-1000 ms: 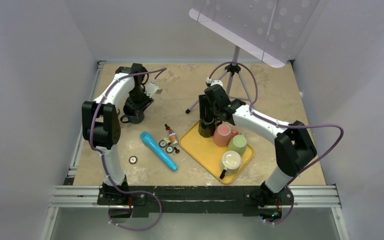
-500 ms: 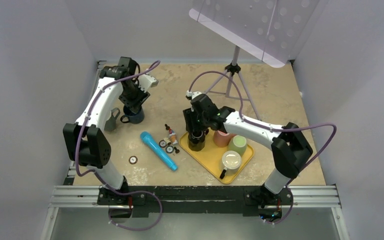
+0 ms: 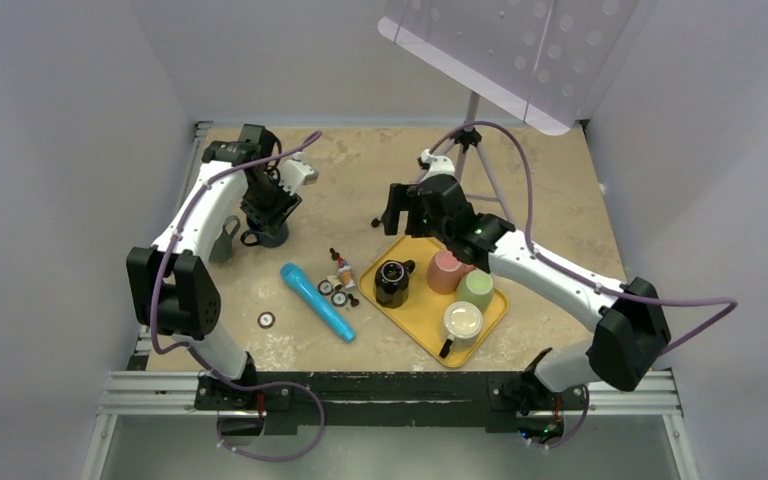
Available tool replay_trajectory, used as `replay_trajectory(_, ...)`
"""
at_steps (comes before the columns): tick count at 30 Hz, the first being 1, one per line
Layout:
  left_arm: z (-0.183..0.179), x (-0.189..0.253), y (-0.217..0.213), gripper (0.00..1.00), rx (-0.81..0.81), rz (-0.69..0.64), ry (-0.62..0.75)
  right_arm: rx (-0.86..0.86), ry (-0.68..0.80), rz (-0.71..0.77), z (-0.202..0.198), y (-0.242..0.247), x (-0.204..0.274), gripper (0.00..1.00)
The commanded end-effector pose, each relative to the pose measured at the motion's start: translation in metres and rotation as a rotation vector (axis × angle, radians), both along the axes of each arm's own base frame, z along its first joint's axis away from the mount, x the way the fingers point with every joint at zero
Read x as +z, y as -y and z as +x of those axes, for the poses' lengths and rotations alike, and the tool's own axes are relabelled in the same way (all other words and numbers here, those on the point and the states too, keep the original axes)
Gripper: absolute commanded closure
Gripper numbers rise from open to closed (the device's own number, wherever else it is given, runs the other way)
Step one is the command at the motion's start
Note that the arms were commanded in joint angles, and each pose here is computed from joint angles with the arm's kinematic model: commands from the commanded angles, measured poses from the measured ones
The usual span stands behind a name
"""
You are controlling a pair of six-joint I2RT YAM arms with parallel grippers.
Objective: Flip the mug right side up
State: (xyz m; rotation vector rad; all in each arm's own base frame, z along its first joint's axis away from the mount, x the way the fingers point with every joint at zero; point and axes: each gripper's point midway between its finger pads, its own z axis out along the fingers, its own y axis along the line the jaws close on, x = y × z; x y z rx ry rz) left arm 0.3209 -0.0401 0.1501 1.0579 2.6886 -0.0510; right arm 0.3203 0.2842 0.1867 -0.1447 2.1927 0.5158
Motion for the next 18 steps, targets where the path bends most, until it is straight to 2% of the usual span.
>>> replay_trajectory(1, -0.002, 0.012, 0.006, 0.52, -0.033, -0.038, 0.056, -0.206, 0.011, 0.123, 0.015, 0.014, 0.003, 0.14)
replay_trajectory(5, -0.004, 0.012, 0.007, 0.52, -0.032, -0.046, 0.06, -0.361, -0.166, 0.106, 0.003, 0.026, -0.026, 0.19)
replay_trajectory(13, -0.009, 0.015, 0.013, 0.53, -0.042, -0.082, 0.076, -0.562, -0.325, 0.146, -0.029, 0.049, -0.054, 0.26)
replay_trajectory(18, -0.009, 0.017, 0.014, 0.53, -0.048, -0.088, 0.085, -0.545, -0.366, 0.197, -0.039, 0.031, -0.054, 0.24)
